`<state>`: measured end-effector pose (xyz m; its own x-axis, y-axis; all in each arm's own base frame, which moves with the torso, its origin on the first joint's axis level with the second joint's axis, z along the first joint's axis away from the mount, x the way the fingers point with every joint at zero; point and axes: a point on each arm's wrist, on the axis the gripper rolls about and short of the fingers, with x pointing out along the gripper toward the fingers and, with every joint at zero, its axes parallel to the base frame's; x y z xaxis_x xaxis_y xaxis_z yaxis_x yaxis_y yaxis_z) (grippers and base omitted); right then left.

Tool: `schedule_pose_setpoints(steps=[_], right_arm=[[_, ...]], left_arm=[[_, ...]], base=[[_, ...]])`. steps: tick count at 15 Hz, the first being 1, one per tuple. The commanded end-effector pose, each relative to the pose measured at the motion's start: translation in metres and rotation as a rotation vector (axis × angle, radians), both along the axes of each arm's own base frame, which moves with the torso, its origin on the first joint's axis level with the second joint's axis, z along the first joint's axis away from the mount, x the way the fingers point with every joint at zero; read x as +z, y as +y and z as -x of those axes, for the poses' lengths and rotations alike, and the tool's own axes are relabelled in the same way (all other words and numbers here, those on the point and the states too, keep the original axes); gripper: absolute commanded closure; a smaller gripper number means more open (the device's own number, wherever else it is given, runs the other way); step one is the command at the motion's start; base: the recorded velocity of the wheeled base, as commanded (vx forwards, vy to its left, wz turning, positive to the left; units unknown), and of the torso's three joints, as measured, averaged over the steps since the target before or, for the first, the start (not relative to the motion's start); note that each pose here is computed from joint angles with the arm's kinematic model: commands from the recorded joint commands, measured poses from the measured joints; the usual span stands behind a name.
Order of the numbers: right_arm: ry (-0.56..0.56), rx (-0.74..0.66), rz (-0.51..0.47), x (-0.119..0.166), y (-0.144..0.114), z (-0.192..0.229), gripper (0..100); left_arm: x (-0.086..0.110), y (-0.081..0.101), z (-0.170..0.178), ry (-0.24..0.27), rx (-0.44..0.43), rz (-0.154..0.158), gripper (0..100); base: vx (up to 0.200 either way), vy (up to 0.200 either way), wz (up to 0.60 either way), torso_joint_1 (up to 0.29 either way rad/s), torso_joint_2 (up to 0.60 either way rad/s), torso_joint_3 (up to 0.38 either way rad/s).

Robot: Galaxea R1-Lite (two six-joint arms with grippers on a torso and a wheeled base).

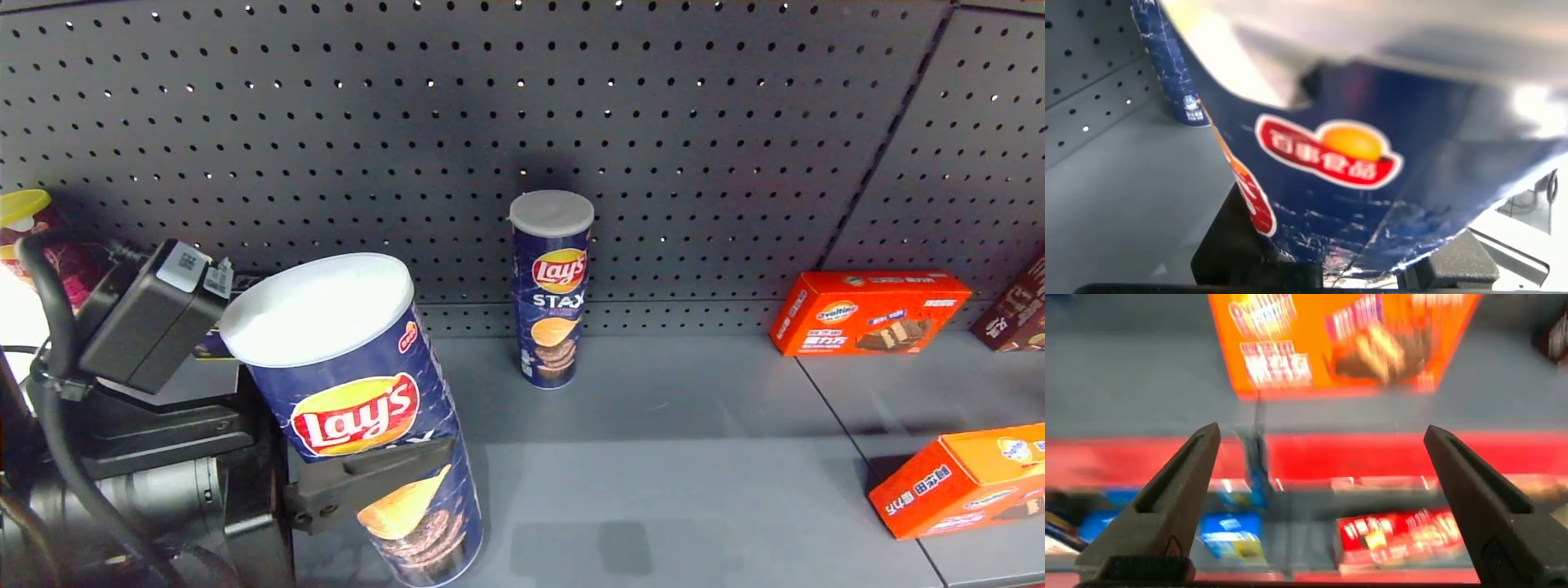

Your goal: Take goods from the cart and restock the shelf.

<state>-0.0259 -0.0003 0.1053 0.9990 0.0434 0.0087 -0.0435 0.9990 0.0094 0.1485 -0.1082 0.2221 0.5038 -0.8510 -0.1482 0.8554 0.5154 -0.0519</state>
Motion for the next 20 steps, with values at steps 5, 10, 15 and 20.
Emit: schedule_pose_setpoints(steps=[5, 10, 15, 20], right_arm=[[0.074, 0.313, 0.070, 0.103, 0.005, -0.034, 0], [0.182, 0.531, 0.124, 0.135, 0.038, -0.099, 0], [0.152, 0.600, 0.127, 0.139, 0.074, -0.165, 0], [0.154, 0.611, 0.169, 0.151, 0.094, -0.202, 0]], left_arm=[[0.000, 0.008, 0.001, -0.007, 0.034, 0.005, 100], [-0.007, 0.010, 0.003, 0.010, 0.039, -0.005, 100], [-0.010, 0.013, 0.007, 0.016, 0.040, -0.009, 100], [-0.012, 0.016, 0.013, 0.016, 0.039, -0.008, 100]], base=[[0.000, 0.000, 0.00, 0.000, 0.00, 0.000], [0.000, 0.000, 0.00, 0.000, 0.00, 0.000], [0.000, 0.000, 0.00, 0.000, 0.00, 0.000], [0.000, 0.000, 0.00, 0.000, 0.00, 0.000]])
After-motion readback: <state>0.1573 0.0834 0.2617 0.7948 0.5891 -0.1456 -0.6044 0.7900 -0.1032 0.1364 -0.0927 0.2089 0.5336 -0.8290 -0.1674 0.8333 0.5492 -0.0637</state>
